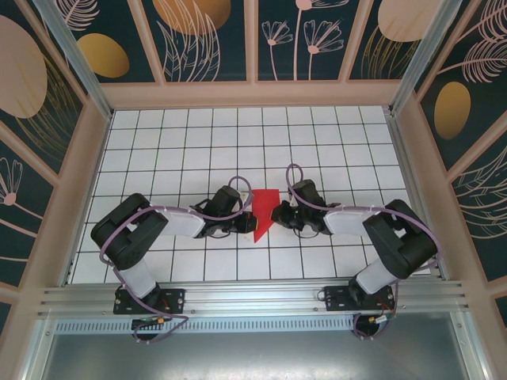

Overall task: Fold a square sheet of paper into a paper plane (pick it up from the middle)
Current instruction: Third fold the triangle at the center of the table, then fourth fold the wing at the center of the table.

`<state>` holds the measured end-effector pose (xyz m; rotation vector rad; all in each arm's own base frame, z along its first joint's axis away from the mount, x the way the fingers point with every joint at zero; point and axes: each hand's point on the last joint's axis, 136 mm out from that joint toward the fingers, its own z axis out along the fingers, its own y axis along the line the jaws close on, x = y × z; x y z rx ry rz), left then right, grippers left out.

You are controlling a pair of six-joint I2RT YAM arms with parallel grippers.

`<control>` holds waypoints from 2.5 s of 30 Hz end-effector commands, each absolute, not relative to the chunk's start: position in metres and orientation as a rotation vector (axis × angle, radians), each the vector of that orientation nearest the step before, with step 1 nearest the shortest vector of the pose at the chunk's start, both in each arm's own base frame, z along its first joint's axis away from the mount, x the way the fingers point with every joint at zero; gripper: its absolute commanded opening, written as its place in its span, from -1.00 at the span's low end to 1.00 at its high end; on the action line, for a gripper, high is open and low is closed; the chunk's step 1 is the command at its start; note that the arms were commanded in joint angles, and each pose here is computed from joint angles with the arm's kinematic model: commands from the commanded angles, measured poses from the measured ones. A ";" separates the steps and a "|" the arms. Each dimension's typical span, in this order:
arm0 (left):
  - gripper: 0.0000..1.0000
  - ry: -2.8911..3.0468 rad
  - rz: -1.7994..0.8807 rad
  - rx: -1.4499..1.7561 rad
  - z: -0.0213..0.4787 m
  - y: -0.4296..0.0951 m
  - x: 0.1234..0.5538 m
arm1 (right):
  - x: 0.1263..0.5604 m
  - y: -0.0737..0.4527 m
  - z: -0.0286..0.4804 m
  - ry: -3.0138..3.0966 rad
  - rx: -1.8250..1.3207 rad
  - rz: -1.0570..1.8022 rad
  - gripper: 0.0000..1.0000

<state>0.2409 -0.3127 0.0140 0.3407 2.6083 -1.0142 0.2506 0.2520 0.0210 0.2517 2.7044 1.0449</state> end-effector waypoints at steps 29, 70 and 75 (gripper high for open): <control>-0.66 2.539 -0.933 0.416 0.060 -0.311 0.253 | 0.275 0.234 0.045 2.649 0.216 1.101 -0.34; -0.90 2.703 -0.758 0.402 -0.001 -0.291 0.246 | 0.272 0.265 0.042 2.688 0.083 1.208 -0.35; -0.89 2.695 -0.755 0.408 0.002 -0.291 0.247 | 0.276 0.270 0.042 2.699 0.040 1.215 -0.39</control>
